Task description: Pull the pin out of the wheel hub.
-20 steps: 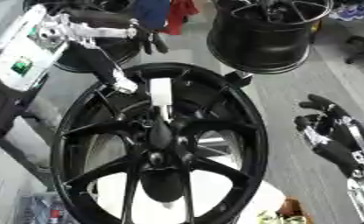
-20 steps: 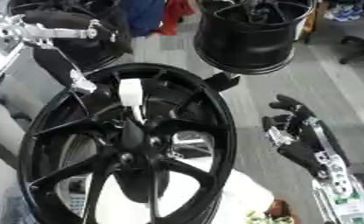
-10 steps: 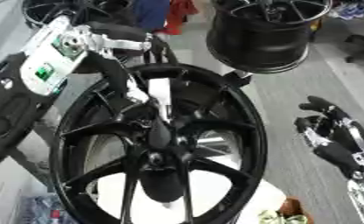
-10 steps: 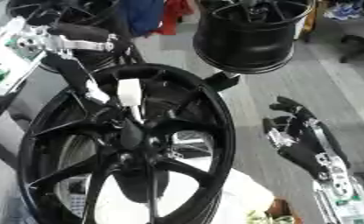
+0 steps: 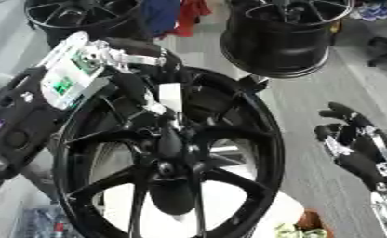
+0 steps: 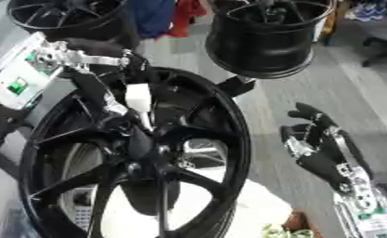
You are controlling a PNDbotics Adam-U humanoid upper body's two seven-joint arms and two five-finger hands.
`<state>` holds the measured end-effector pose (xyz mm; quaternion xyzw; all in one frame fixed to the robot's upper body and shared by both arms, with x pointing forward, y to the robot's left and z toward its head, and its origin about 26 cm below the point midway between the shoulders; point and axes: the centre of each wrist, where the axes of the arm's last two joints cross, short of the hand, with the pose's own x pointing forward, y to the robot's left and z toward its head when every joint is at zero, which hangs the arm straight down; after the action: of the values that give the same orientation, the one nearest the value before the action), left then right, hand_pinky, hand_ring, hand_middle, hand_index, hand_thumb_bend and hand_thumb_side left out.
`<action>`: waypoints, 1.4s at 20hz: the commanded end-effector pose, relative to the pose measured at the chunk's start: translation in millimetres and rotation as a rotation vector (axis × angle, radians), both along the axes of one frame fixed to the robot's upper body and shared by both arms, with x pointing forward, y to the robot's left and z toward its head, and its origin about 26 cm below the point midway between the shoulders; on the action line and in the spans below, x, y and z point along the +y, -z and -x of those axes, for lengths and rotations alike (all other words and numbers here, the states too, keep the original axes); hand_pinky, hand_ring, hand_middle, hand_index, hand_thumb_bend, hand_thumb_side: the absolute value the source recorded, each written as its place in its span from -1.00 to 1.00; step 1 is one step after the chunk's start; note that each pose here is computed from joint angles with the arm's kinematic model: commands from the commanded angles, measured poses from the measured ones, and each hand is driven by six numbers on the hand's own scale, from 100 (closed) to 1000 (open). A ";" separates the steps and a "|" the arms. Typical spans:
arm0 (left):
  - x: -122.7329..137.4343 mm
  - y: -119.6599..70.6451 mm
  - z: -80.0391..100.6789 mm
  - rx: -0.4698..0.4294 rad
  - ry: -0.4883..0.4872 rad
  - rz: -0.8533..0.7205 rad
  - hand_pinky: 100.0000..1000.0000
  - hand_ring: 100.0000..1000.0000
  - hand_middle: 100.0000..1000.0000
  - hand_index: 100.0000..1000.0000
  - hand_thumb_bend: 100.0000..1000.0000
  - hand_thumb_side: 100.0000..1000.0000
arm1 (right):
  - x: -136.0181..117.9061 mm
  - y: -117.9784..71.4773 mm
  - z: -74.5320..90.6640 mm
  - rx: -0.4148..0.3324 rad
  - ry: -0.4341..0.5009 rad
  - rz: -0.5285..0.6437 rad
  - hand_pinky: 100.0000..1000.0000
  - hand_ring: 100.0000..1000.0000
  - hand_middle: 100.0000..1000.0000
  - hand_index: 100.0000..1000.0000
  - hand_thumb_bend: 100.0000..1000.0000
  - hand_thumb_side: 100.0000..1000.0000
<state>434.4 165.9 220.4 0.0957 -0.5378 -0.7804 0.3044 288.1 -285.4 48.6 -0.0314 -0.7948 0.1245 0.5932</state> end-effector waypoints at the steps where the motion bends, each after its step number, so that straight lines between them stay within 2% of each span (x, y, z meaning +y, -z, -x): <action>1: -0.1 -7.1 -1.1 -0.043 -0.013 0.000 0.43 0.52 0.57 0.77 -0.09 0.01 | -1.8 -6.1 -1.9 -0.019 -0.006 0.014 0.20 0.23 0.49 0.75 -0.65 -0.62; 4: 0.0 -5.6 -1.7 -0.062 -0.021 -0.006 0.46 0.53 0.57 0.76 -0.10 0.00 | -1.9 -5.9 -1.9 -0.019 -0.006 0.013 0.20 0.23 0.49 0.75 -0.66 -0.62; 7: 1.0 -2.6 -2.8 -0.065 -0.029 -0.015 0.41 0.49 0.54 0.75 -0.13 -0.02 | -1.8 -5.9 -2.0 -0.019 -0.006 0.013 0.20 0.23 0.49 0.75 -0.66 -0.62; 14: 2.1 1.4 -3.9 -0.032 -0.020 -0.062 0.02 0.22 0.40 0.67 -0.20 -0.01 | -2.0 -6.1 -2.1 -0.019 -0.006 0.014 0.20 0.23 0.49 0.75 -0.66 -0.62; 21: 5.4 4.7 -5.4 -0.004 -0.027 -0.097 -0.16 0.05 0.20 0.54 -0.31 -0.03 | -2.0 -6.3 -2.3 -0.019 -0.008 0.015 0.20 0.22 0.49 0.75 -0.66 -0.62; 25: 5.6 5.1 -5.5 0.001 -0.030 -0.088 -0.33 -0.10 0.02 0.45 -0.55 -0.02 | -2.2 -6.6 -2.5 -0.020 -0.008 0.015 0.20 0.22 0.49 0.75 -0.67 -0.62; 28: 6.2 3.7 -5.4 -0.007 -0.040 -0.065 -0.47 -0.21 -0.11 0.35 -0.87 -0.06 | -2.3 -6.5 -2.5 -0.020 -0.008 0.015 0.20 0.22 0.49 0.75 -0.67 -0.62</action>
<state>439.2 168.0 205.2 0.1089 -0.5025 -0.7965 0.3180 288.4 -285.6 47.4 -0.0306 -0.7937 0.1256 0.5944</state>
